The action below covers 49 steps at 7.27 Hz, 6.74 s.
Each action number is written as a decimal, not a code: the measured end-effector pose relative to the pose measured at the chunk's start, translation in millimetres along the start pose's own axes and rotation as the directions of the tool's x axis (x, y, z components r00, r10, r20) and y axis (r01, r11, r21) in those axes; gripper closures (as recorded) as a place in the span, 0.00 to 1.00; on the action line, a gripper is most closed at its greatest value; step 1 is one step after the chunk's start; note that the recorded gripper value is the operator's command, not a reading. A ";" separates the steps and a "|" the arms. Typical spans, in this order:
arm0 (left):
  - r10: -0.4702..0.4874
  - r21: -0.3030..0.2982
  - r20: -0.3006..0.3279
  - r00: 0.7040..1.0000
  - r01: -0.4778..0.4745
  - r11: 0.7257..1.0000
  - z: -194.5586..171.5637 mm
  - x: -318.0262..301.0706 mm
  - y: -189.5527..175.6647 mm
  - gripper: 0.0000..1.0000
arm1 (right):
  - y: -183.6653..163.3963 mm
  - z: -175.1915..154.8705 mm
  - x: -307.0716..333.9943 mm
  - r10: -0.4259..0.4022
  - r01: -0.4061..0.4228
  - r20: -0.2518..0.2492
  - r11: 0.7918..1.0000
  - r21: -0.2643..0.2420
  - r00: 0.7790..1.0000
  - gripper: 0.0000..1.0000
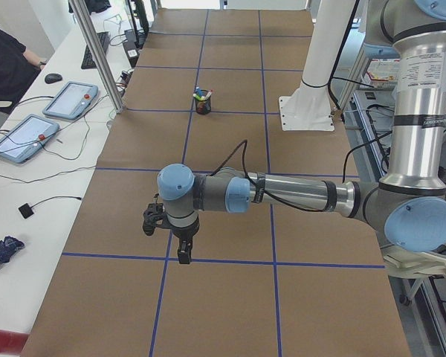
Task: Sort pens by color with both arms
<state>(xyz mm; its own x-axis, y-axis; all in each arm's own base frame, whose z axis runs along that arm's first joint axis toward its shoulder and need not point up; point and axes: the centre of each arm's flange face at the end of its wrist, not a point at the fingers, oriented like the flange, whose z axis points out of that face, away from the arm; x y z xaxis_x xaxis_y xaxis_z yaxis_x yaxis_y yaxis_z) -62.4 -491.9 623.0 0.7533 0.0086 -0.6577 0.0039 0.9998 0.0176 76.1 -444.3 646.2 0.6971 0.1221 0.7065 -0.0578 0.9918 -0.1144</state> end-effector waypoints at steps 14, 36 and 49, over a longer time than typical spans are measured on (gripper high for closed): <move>-0.001 0.010 -0.022 1.000 0.001 1.000 -7.6 10.2 -1.9 0.00 | -13.1 -21.5 -14.2 -0.005 0.005 0.007 0.999 0.041 1.000 0.00; 0.602 0.220 -0.185 0.776 -0.565 0.796 -44.4 551.2 -79.8 0.01 | -24.3 -39.7 -46.6 -0.001 -0.007 0.115 0.998 0.066 0.993 0.00; 0.586 0.272 -0.186 0.789 -0.532 0.802 -36.3 635.4 -87.4 0.01 | -101.4 -44.8 -466.4 0.321 -0.243 0.267 0.927 -0.286 0.909 0.01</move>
<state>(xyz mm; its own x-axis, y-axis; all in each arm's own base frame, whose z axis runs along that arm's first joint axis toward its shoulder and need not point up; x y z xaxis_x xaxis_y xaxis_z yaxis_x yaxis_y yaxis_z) 392.0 -573.3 176.2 0.4739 0.5955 -0.6487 -0.2186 0.7932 0.5684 -211.2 -603.6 297.1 0.4243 0.4397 0.7916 -0.0188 0.8783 -0.4778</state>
